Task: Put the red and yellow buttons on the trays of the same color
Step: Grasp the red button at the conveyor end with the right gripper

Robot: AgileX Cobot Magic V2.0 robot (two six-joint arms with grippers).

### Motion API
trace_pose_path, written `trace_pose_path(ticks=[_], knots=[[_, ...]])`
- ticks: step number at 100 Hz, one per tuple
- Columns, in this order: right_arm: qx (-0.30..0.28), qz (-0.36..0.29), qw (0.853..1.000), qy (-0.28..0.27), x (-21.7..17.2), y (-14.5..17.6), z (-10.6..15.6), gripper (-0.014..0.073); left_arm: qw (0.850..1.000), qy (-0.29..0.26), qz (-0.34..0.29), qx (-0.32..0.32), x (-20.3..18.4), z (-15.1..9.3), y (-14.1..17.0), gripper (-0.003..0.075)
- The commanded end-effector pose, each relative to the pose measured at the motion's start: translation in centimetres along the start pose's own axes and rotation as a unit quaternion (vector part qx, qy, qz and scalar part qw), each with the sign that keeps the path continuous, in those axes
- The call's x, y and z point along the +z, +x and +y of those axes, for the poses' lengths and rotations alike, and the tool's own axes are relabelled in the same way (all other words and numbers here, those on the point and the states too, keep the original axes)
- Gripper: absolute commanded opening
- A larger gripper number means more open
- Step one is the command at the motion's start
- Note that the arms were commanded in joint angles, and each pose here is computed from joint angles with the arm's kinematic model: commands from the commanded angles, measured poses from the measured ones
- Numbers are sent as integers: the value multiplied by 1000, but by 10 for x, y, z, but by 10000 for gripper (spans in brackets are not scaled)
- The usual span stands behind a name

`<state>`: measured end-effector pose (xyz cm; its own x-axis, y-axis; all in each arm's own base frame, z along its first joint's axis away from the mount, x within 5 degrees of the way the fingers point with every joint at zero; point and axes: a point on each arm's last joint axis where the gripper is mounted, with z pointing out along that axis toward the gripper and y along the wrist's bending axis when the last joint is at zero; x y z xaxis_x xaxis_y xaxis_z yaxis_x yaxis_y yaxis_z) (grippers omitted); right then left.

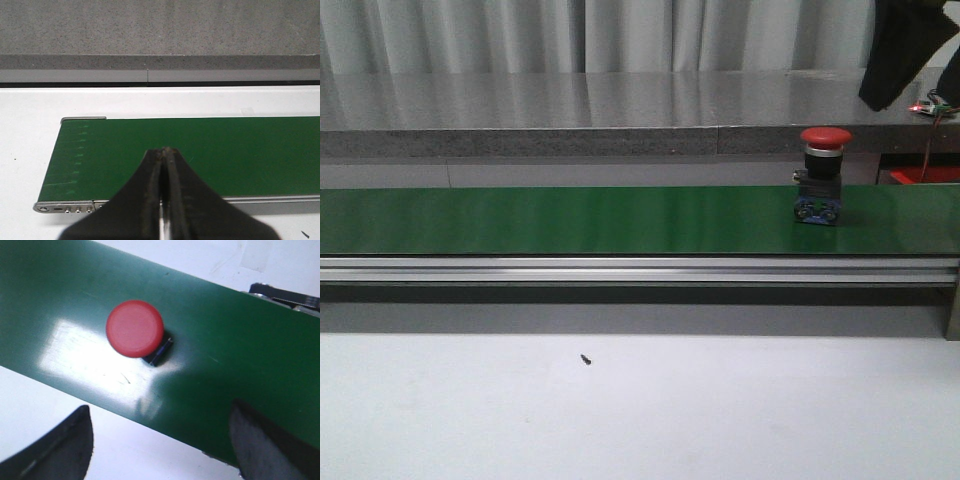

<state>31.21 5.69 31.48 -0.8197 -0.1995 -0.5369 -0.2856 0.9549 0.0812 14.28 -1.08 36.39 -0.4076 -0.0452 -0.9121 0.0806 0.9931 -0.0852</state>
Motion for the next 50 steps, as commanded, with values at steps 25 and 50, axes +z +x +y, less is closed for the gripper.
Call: trace_pose_path(ticks=[25,50], knots=[[-4,-38,999,6,12,-15,-3,561,999,4,-47,-4,-4,-2,-14,-19],[3,-47,999,16,46,-21,-11,561,999,4,-47,-4,-4,-2,-14,-20]])
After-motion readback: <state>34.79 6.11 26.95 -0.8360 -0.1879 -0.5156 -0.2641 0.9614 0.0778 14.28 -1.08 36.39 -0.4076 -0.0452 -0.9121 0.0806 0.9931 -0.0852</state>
